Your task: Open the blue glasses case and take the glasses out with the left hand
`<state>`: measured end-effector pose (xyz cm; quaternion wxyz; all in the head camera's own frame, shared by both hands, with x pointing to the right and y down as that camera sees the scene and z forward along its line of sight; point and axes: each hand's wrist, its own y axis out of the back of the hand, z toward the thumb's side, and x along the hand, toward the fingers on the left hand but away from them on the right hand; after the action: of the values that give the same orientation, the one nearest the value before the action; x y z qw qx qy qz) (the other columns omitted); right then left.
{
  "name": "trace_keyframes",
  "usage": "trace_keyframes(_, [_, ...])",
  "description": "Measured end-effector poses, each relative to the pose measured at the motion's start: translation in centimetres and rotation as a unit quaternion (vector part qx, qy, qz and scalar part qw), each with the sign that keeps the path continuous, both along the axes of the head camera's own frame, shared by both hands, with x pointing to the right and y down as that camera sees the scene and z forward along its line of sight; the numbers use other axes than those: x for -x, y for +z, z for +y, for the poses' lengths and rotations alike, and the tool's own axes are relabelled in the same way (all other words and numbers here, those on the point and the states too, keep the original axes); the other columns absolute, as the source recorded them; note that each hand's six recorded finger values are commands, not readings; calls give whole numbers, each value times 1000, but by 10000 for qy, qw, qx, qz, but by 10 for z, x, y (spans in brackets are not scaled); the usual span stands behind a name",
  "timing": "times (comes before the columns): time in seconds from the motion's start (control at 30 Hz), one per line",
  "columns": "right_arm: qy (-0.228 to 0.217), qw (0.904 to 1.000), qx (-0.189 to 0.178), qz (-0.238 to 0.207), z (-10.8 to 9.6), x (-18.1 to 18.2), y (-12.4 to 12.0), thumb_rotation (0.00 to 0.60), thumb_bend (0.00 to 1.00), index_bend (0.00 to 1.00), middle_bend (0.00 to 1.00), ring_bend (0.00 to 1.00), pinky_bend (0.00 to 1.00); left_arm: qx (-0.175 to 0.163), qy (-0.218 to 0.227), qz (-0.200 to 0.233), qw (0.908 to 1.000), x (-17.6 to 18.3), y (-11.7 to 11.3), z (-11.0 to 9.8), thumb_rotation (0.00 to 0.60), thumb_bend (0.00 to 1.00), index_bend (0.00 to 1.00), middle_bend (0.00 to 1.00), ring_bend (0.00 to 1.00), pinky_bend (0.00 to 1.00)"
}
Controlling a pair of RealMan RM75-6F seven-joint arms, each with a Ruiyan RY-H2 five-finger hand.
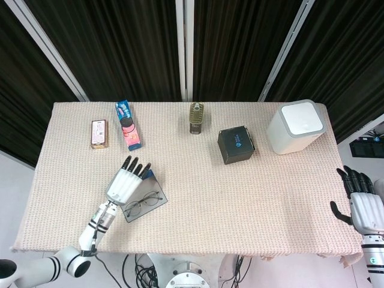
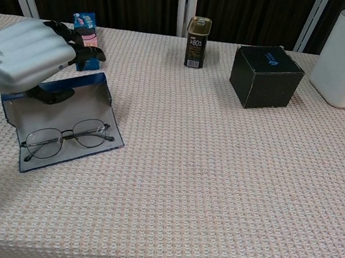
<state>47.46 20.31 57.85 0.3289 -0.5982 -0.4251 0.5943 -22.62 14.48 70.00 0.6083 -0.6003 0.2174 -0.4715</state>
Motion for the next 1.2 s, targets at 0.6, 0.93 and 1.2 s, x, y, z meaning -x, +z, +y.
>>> trace_keyframes(0.6, [-5, 10000, 16, -14, 1, 0, 1, 600, 320, 0, 0, 0, 0, 784, -1223, 470, 9883, 17, 0, -14, 600, 157, 114, 100, 83, 216])
trace_keyframes(0.93, [30, 10000, -19, -27, 0, -3, 0, 600, 320, 0, 0, 0, 0, 1060, -1527, 970, 9778, 15, -8, -21, 600, 141, 115, 119, 83, 219])
trace_keyframes(1.2, [46, 10000, -30, -72, -1, -4, 0, 600, 320, 0, 0, 0, 0, 1469, -1991, 1582, 9559, 5, -31, -22, 600, 173, 125, 240, 127, 248])
